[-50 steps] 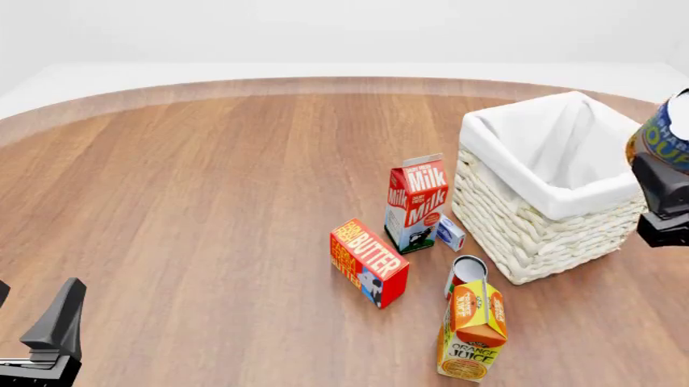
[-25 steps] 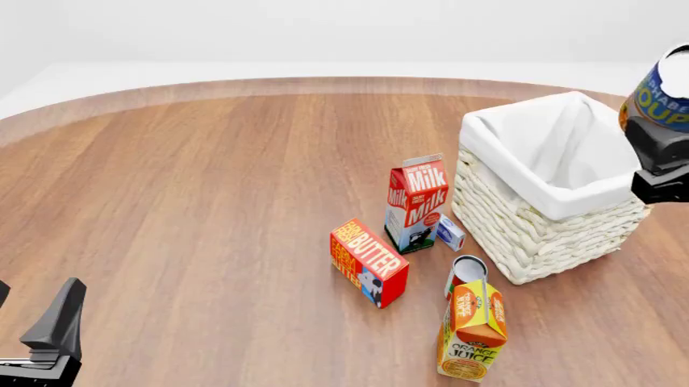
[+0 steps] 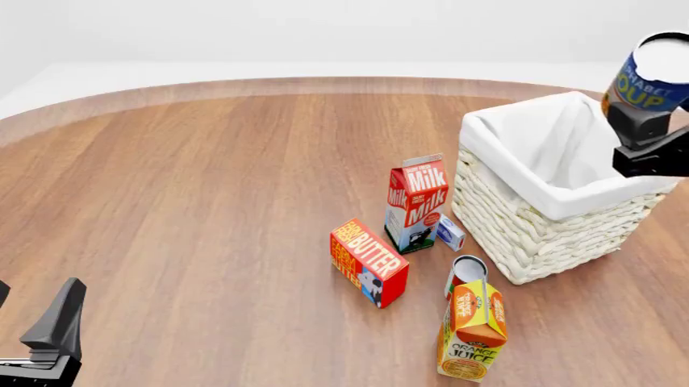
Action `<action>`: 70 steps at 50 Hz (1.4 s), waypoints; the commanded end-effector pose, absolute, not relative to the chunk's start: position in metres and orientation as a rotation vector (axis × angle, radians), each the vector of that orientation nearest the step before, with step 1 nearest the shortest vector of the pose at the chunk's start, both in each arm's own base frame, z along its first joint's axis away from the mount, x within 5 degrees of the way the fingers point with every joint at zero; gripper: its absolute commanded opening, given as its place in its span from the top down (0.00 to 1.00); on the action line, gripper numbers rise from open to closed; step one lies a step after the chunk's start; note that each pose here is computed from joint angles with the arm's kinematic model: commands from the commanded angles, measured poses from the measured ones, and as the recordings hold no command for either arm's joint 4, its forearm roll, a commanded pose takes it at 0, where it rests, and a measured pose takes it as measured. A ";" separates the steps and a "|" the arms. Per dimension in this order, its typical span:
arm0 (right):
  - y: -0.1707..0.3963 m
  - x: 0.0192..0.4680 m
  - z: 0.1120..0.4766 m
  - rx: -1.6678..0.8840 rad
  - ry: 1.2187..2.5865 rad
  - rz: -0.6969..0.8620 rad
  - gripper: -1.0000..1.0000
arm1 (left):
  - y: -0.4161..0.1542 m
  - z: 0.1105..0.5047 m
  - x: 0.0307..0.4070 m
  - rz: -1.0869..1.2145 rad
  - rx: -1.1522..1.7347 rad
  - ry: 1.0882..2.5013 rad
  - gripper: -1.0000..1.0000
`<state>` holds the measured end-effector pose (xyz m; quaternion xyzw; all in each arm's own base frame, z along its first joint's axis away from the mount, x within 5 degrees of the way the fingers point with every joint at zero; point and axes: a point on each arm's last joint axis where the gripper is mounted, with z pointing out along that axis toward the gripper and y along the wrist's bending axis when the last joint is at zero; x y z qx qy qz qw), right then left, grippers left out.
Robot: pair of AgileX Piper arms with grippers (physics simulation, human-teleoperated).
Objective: Pick up the alphabet soup, and put it in the basket.
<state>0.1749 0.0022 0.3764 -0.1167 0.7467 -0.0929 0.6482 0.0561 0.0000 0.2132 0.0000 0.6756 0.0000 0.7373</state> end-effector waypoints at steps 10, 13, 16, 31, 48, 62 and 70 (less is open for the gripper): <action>-0.004 0.201 0.383 -0.201 1.741 -0.196 1.00 | 0.000 0.213 0.056 0.000 0.000 1.484 0.00; -0.005 0.204 0.384 -0.199 1.747 -0.199 1.00 | 0.000 0.213 0.056 0.000 0.000 1.484 0.00; -0.006 0.209 0.386 -0.194 1.756 -0.201 1.00 | 0.000 0.213 0.056 0.000 0.000 1.484 0.00; -0.012 0.226 0.384 -0.171 1.793 -0.213 1.00 | 0.000 0.213 0.056 0.000 0.000 1.484 0.00; -0.022 0.251 0.369 -0.147 1.850 -0.230 1.00 | 0.000 0.213 0.056 0.000 0.000 1.484 0.00; -0.023 0.264 0.365 -0.160 1.887 -0.234 1.00 | 0.000 0.213 0.056 0.000 0.000 1.484 0.00; -0.020 0.272 0.357 -0.191 1.931 -0.227 1.00 | 0.000 0.213 0.056 0.000 0.000 1.484 0.00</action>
